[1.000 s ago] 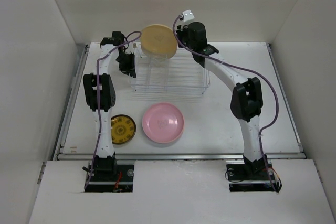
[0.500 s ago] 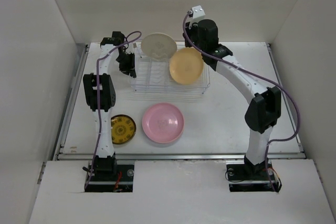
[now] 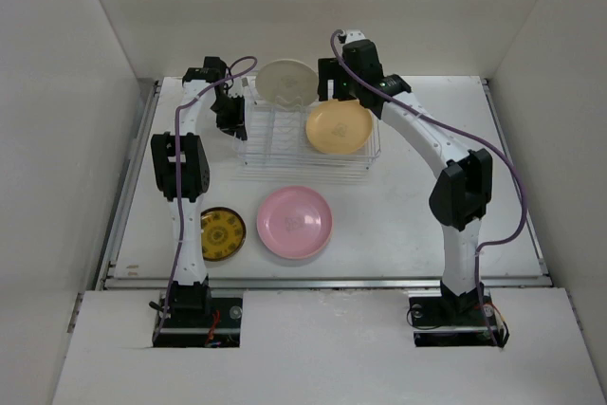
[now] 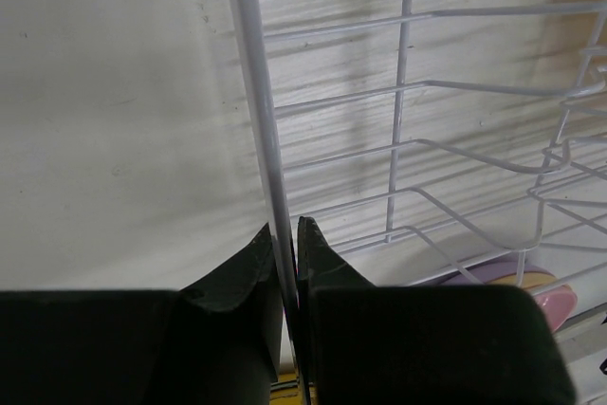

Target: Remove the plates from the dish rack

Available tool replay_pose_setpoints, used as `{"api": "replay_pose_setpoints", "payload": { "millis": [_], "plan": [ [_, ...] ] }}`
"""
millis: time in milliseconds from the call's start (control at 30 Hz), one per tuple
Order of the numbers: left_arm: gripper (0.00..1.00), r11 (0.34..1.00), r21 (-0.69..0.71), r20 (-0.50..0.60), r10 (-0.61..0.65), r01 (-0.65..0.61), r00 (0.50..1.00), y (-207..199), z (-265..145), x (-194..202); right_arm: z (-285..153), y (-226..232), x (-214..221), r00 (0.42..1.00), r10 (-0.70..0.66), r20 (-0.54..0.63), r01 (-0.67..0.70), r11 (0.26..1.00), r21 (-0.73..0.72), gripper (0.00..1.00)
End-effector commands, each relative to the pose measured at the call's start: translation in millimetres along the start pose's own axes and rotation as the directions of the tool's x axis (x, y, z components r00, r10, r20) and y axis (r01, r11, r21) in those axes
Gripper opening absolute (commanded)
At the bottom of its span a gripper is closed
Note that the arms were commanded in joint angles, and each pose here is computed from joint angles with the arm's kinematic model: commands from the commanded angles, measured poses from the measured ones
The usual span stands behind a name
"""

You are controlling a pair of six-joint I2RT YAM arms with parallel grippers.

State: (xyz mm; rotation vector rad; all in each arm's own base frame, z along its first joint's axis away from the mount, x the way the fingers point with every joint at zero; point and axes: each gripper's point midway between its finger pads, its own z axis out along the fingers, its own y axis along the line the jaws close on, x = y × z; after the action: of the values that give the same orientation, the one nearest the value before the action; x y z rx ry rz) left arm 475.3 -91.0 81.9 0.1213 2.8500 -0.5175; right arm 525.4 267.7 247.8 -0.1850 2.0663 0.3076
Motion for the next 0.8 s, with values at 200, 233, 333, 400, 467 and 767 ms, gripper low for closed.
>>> {"api": "replay_pose_setpoints", "payload": {
  "millis": [200, 233, 333, 400, 467, 767],
  "plan": [
    [0.00, 0.997, 0.071, 0.009, 0.025, -0.026, 1.000, -31.4, -19.8, 4.3, 20.7, -58.6, 75.4, 0.920, 0.279, -0.275, -0.216, 0.947, 0.238, 1.00],
    [0.00, 0.997, 0.071, 0.009, 0.025, -0.026, 1.000, -31.3, -19.8, 4.4, 19.1, -61.9, 78.3, 0.904, 0.331, -0.270, -0.253, 0.924, 0.286, 1.00],
    [0.00, 0.998, 0.062, 0.001, 0.031, -0.031, 1.000, -29.4, -20.0, 6.4, 5.8, -68.1, 94.6, 0.860, 0.439, -0.260, -0.330, 0.867, 0.375, 1.00],
    [0.00, 0.997, 0.062, 0.010, 0.034, -0.035, 0.999, -30.8, -23.7, 5.4, -5.2, -71.1, 118.6, 0.817, 0.503, -0.282, -0.361, 0.827, 0.431, 1.00],
    [0.00, 0.998, 0.062, 0.009, 0.025, -0.026, 1.000, -31.1, -23.7, 5.4, -17.2, -69.0, 122.2, 0.761, 0.601, -0.242, -0.446, 0.757, 0.477, 1.00],
    [0.00, 0.998, 0.063, 0.027, 0.022, -0.024, 0.999, -33.1, -27.8, 2.0, -30.4, -75.5, 164.3, 0.631, 0.753, -0.187, -0.445, 0.549, 0.708, 1.00]
  ]
}}
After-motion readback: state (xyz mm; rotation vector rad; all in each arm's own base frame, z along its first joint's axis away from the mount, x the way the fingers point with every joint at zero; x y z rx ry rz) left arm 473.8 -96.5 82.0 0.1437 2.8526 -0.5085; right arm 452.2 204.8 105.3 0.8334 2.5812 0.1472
